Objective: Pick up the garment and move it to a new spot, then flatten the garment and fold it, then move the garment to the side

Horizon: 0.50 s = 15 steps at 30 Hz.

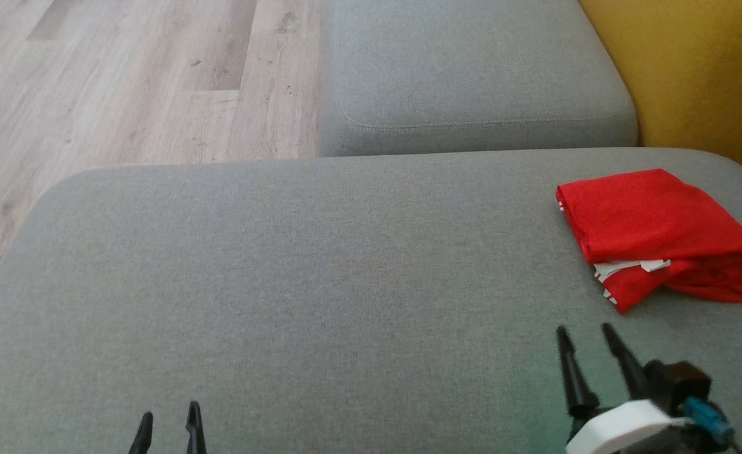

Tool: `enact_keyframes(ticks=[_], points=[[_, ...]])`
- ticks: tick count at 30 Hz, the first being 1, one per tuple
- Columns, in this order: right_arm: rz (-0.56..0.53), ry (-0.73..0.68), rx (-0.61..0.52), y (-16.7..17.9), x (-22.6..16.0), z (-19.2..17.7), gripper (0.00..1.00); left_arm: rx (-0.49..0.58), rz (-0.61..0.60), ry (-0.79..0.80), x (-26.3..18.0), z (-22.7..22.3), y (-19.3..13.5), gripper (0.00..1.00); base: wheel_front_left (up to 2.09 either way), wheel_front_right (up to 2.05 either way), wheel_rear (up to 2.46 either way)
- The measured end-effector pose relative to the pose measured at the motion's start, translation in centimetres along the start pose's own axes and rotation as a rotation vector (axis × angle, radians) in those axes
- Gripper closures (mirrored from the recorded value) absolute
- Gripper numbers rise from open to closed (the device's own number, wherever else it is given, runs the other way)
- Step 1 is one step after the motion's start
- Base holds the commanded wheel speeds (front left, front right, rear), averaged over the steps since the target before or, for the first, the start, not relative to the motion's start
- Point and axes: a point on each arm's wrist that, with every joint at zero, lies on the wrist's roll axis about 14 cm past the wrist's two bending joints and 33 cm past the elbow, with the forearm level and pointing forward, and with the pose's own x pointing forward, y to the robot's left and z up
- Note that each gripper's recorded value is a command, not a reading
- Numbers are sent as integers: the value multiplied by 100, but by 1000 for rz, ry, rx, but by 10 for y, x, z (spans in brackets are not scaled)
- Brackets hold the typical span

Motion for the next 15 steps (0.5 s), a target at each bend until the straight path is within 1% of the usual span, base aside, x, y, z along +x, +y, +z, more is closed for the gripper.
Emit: enact_keyframes(ticks=[3,15], points=[[24,8,11,9,-3,-6,0,3,0,-1,0,-1,0,0,0,0,0],[59,16,9,20,-2,-11,0,6,4,7,0,-3,1,0,0,0,0]])
